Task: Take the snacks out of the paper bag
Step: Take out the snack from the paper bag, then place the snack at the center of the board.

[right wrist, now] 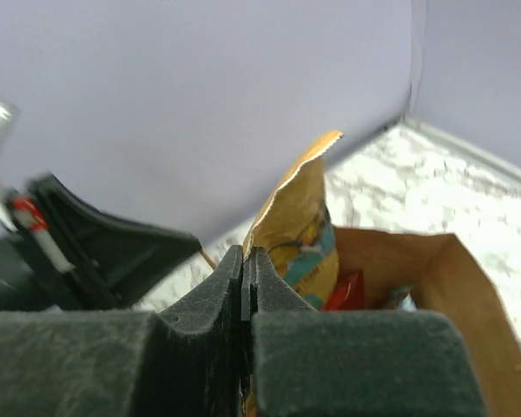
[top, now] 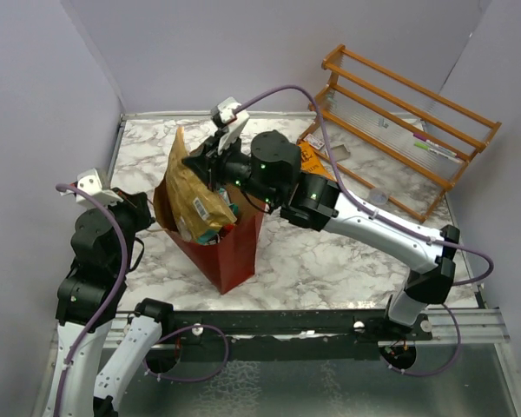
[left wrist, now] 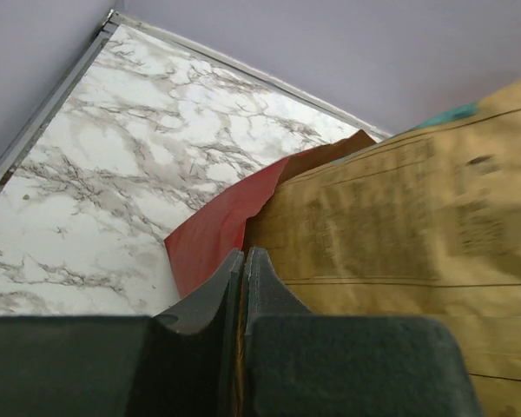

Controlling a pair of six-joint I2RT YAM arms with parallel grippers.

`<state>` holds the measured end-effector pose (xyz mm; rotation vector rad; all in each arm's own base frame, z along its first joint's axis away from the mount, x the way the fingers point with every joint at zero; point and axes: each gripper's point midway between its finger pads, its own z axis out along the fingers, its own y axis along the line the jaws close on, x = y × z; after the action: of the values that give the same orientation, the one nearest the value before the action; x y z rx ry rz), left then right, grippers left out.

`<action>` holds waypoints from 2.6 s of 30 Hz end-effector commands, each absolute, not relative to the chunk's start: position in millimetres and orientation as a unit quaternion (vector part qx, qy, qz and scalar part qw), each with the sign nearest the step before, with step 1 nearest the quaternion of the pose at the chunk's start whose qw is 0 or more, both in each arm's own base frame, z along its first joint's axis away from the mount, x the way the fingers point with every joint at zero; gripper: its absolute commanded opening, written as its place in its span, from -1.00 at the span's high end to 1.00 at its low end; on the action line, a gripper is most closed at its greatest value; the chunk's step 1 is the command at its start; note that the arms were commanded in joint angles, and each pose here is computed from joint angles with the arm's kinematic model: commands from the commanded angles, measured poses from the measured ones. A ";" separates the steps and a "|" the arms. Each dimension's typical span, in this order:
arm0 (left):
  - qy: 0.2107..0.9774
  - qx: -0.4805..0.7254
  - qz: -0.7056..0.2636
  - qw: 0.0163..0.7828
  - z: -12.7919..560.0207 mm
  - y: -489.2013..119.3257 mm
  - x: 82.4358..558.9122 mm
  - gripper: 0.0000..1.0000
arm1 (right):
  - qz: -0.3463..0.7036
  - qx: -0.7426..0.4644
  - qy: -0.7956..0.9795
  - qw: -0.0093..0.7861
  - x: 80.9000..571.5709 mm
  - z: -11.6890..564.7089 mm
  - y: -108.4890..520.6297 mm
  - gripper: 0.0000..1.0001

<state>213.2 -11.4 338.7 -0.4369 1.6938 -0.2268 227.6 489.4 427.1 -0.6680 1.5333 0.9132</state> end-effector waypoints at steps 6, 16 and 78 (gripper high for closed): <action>0.711 -0.206 -0.102 0.664 357.4 -5.2 211.9 1.00 | 0.448 -0.208 0.540 0.681 220.7 543.0 452.9 0.98; 0.712 -0.208 -0.087 0.664 355.5 -0.6 212.4 1.00 | 0.415 -0.124 0.429 0.793 194.4 633.2 318.6 0.97; 0.720 -0.231 -0.076 0.651 348.3 1.5 221.1 1.00 | 0.199 0.069 0.735 0.644 466.6 297.8 230.6 0.97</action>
<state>218.2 2.4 328.9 -0.5165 1.6996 -0.1406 497.0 258.2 301.8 0.0733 1.6812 0.4368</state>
